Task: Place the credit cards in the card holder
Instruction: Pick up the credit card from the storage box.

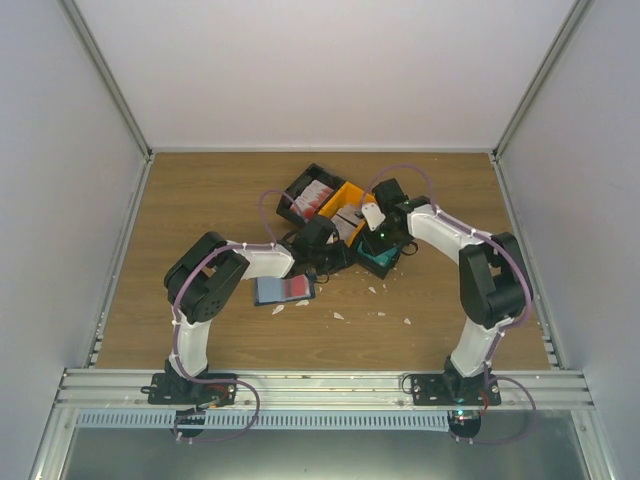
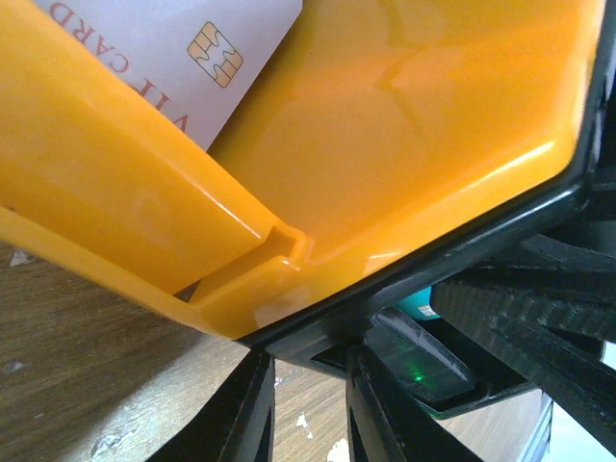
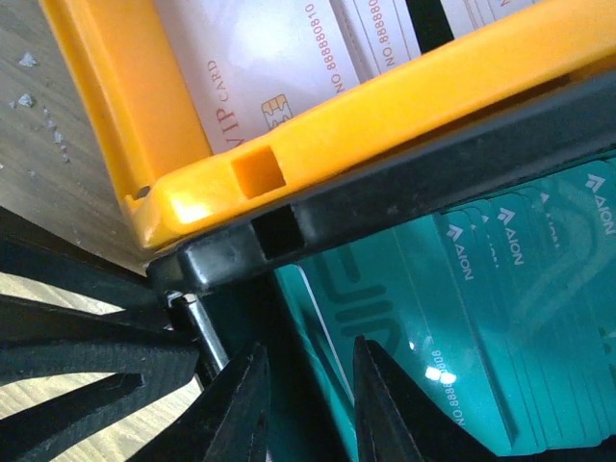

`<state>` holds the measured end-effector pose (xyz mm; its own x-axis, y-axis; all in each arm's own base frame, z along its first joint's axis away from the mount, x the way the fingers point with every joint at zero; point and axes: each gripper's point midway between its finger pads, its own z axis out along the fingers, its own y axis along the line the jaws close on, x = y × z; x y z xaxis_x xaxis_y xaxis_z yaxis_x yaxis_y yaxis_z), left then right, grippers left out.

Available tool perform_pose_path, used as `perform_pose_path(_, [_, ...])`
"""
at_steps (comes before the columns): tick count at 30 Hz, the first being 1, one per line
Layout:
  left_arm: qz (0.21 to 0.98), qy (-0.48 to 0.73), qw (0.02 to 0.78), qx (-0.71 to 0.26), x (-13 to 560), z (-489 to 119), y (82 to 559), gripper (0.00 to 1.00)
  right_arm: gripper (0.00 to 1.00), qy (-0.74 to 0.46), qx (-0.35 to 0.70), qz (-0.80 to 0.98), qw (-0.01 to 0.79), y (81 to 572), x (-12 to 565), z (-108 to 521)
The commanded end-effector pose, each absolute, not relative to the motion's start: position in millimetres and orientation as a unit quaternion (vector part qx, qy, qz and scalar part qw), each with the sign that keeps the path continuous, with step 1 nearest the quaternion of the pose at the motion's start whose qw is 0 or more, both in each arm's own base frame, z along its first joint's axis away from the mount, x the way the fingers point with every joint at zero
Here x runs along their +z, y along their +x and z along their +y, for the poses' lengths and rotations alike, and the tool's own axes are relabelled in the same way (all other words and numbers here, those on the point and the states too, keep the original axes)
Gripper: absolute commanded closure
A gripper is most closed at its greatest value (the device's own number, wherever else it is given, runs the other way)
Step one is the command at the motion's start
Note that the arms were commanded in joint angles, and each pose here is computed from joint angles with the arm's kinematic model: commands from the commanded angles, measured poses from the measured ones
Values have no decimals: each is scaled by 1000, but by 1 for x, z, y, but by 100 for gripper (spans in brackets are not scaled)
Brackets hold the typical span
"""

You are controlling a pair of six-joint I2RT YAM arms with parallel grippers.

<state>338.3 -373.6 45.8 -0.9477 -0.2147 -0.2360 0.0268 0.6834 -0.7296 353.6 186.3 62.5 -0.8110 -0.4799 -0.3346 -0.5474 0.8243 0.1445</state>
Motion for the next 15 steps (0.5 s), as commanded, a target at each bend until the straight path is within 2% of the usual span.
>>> perform_pose_path(1, [904,-51,184,-382,42,-375,352,78,73,-268,136,948,104,327,57,189])
perform_pose_path(5, [905,-50,184,-380,42,-375,352,78,73,-267,140,947,108,324,61,190])
perform_pose_path(10, [905,-48,187,-379,44,-374,352,78,65,-278,149,941,121,317,69,194])
perform_pose_path(15, [904,-45,189,-380,45,-374,352,78,63,-279,137,944,111,314,61,192])
